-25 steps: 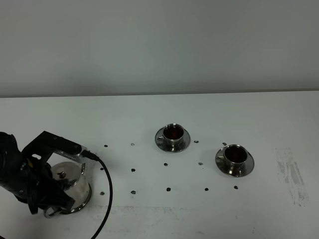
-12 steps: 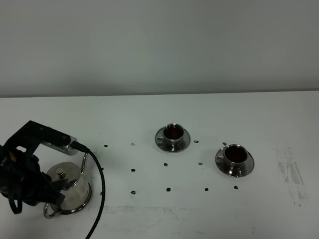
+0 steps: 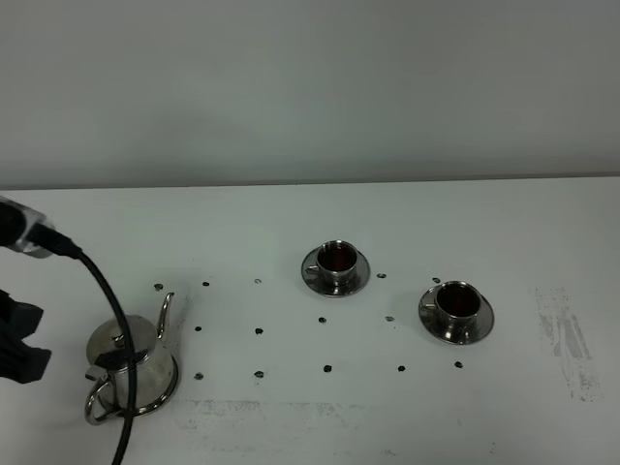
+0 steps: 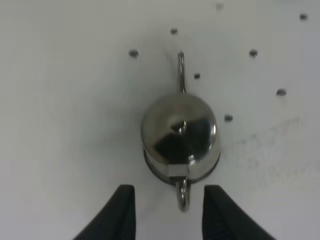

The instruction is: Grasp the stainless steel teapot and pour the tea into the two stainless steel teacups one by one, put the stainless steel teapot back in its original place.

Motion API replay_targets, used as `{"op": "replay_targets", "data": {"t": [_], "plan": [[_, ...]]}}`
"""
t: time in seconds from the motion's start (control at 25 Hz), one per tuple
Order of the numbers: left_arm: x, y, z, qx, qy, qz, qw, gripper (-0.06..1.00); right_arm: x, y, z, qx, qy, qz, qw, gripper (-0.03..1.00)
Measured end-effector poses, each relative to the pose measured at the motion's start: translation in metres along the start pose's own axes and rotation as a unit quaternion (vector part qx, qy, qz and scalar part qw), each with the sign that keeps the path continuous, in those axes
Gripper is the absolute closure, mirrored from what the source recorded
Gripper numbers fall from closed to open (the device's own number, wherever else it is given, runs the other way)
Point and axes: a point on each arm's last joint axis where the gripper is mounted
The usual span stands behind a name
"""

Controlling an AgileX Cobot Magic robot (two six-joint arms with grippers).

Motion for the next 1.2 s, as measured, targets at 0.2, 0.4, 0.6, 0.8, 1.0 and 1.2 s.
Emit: {"op": "replay_targets", "data": {"t": [0.2, 0.4, 0.6, 0.8, 1.0, 1.2], "plan": [[-0.037, 0.002, -0.001, 0.000, -0.024, -0.055, 0.998, 0.59, 0.000, 0.000, 0.000, 0.000, 0.000, 0.000, 1.000, 0.52], [-0.063, 0.014, -0.006, -0.021, -0.019, -0.047, 0.998, 0.59, 0.000, 0.000, 0.000, 0.000, 0.000, 0.000, 1.000, 0.52], [-0.091, 0.044, -0.012, -0.122, -0.023, -0.002, 0.992, 0.59, 0.000, 0.000, 0.000, 0.000, 0.000, 0.000, 1.000, 0.52], [-0.100, 0.086, -0.024, -0.194, -0.053, 0.026, 0.979, 0.59, 0.000, 0.000, 0.000, 0.000, 0.000, 0.000, 1.000, 0.52], [-0.105, 0.120, -0.046, -0.207, -0.071, -0.003, 0.976, 0.59, 0.000, 0.000, 0.000, 0.000, 0.000, 0.000, 1.000, 0.52], [-0.098, 0.145, -0.062, -0.205, -0.079, -0.023, 0.975, 0.59, 0.000, 0.000, 0.000, 0.000, 0.000, 0.000, 1.000, 0.52]]}}
Point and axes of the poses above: a point on each arm's last joint axis where the gripper is mounted, x pointing out along that axis toward the gripper, z along the wrist's bending axis when the last joint is at zero, y = z × x, and after that the axes turned 8 degrees about x, right-handed
